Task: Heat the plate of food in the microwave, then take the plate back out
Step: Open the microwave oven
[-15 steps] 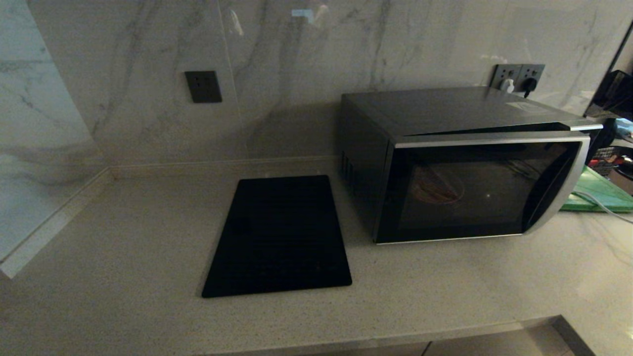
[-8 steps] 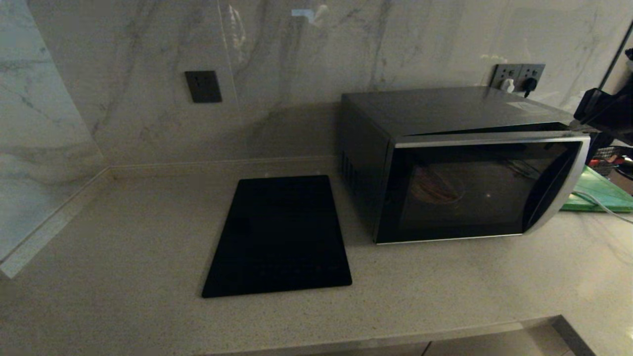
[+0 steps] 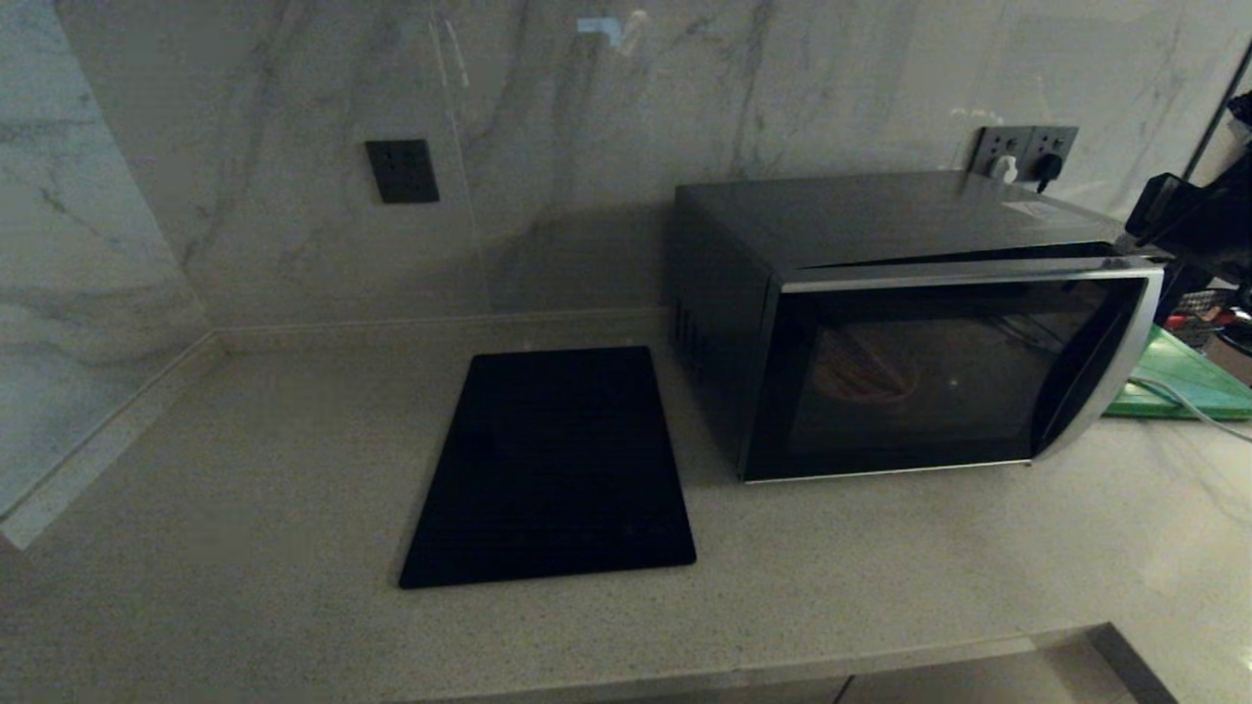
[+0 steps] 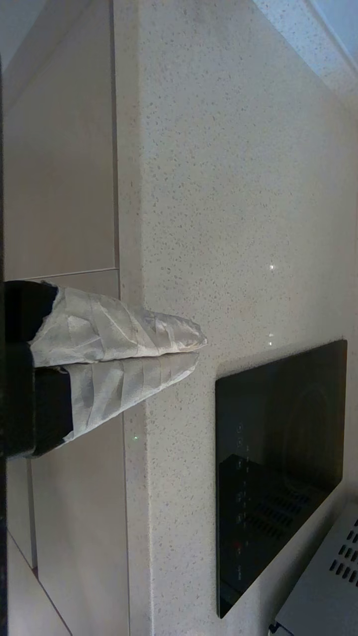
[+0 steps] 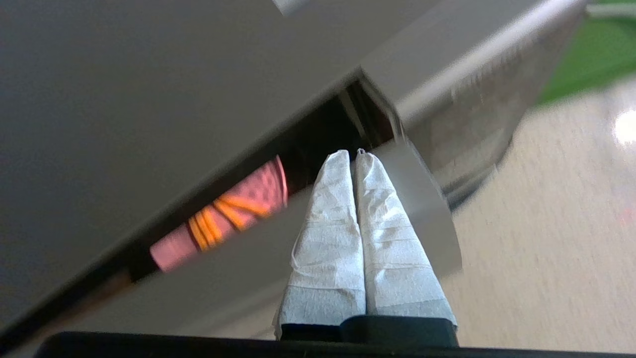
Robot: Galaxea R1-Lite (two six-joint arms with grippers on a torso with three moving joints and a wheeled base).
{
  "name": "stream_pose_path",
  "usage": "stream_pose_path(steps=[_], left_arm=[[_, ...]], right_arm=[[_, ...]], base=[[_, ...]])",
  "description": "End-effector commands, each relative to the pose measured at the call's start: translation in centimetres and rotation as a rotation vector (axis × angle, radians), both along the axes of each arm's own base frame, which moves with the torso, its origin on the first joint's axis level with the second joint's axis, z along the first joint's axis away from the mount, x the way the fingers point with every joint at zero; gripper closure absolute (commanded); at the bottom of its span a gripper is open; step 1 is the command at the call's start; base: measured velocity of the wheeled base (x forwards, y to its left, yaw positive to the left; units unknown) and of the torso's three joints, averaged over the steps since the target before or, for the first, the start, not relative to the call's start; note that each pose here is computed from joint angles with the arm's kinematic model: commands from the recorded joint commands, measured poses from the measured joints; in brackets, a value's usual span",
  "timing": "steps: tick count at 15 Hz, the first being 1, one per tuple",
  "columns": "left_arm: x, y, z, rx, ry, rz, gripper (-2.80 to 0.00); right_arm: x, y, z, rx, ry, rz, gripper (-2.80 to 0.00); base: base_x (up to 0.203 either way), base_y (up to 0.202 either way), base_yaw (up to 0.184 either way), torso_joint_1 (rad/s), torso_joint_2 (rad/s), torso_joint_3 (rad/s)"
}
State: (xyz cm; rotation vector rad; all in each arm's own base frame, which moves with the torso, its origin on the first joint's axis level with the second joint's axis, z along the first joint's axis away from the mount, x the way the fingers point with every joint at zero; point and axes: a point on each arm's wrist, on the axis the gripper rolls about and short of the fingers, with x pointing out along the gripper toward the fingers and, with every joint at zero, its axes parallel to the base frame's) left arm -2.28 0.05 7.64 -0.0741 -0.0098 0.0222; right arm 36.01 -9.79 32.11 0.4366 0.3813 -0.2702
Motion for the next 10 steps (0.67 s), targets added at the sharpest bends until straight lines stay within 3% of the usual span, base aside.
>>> stream_pose_path(steps=[1,10], left_arm=[[0.01,0.0,0.0,-0.001,0.001,0.0,0.0],[0.01,0.0,0.01,-0.001,0.001,0.0,0.0]], right_arm=[[0.3,-0.07,-0.18,0.004,-0.005,0.006,0.0],[0.7,-0.16,-0.59,0.018,0.001,0.03,0.0]], base=[[0.0,0.0,0.0,0.0,0.0,0.0],[0.0,0.0,0.0,0.0,0.0,0.0]])
